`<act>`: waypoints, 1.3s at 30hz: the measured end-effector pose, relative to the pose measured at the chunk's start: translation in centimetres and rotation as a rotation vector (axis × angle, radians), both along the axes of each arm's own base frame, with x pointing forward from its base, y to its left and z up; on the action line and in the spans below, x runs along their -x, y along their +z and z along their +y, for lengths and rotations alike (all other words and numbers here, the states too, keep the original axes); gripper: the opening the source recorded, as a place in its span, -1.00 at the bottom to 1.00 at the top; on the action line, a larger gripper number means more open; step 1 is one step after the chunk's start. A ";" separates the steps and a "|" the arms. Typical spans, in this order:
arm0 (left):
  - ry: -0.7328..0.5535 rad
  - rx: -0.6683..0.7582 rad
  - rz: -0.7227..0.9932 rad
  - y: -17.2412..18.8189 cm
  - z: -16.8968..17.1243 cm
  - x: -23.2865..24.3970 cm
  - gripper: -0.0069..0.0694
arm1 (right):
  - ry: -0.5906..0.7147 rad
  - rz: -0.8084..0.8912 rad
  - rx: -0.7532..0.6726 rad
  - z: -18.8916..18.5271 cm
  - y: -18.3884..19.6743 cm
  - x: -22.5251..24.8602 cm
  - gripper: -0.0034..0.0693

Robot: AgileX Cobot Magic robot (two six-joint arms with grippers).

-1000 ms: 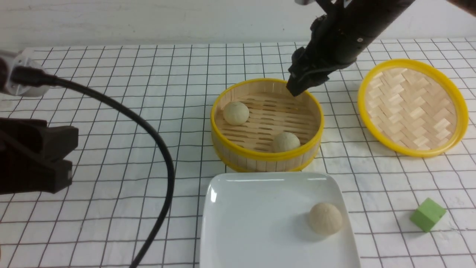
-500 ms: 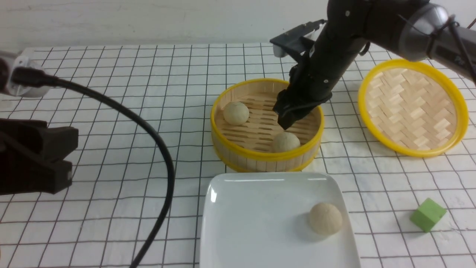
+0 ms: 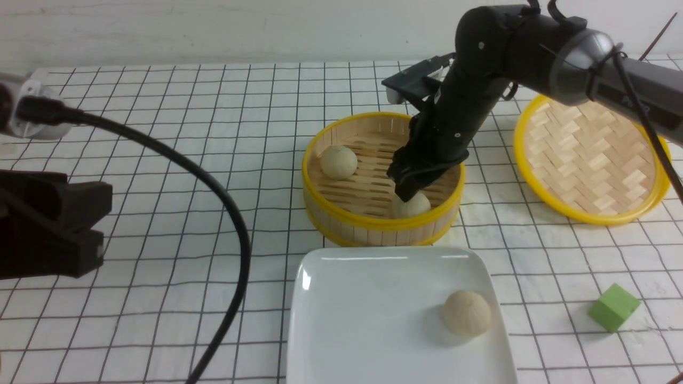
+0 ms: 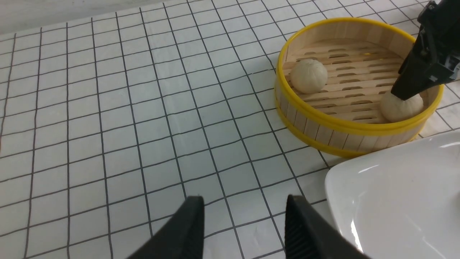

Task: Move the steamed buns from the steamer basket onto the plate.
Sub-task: Use the right arm to grab the steamed stuffed bun that is closest to it

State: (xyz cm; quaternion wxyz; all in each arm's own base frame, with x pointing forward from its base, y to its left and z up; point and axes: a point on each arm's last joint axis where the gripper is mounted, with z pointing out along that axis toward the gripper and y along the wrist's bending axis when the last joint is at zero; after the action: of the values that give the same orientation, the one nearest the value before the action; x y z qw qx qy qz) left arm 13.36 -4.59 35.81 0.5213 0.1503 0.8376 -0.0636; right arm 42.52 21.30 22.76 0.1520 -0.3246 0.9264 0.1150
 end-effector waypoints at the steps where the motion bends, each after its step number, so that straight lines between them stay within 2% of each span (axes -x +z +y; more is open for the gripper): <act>1: 0.000 0.000 0.000 0.0 0.0 0.0 0.06 | 0.000 0.006 -0.002 0.0 0.0 0.0 0.16; 5: 0.000 -0.002 -0.002 0.0 0.0 0.0 0.06 | -0.001 0.024 -0.018 0.2 0.0 0.2 0.12; 9: 0.000 -0.001 -0.004 0.0 0.0 0.0 0.06 | -0.003 0.058 -0.053 0.4 0.1 0.5 -0.01; 18: 0.000 0.000 -0.006 0.1 0.0 0.0 0.06 | 0.009 0.107 -0.038 0.4 -0.1 0.9 -0.65; 23: 0.000 0.000 -0.006 0.1 0.0 0.0 0.06 | 0.033 0.135 -0.008 0.4 -1.8 0.5 -0.86; 31: 0.000 -0.002 -0.001 0.0 0.0 0.0 0.06 | 0.075 0.073 -0.015 0.6 -1.2 -0.1 -0.88; 37: 0.002 -0.011 -0.004 0.0 0.1 0.0 0.06 | 0.084 -0.011 -0.045 0.5 2.9 0.2 -0.88; 39: 0.003 -0.021 -0.007 0.0 0.1 -0.1 0.06 | 0.087 -0.084 -0.069 0.3 6.0 0.7 -0.88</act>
State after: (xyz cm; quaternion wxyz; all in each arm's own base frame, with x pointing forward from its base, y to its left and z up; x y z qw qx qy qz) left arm 13.43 -4.49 35.81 0.5229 0.1546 0.8366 -0.0536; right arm 41.86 21.57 28.79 0.1968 -0.3635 0.8998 0.1398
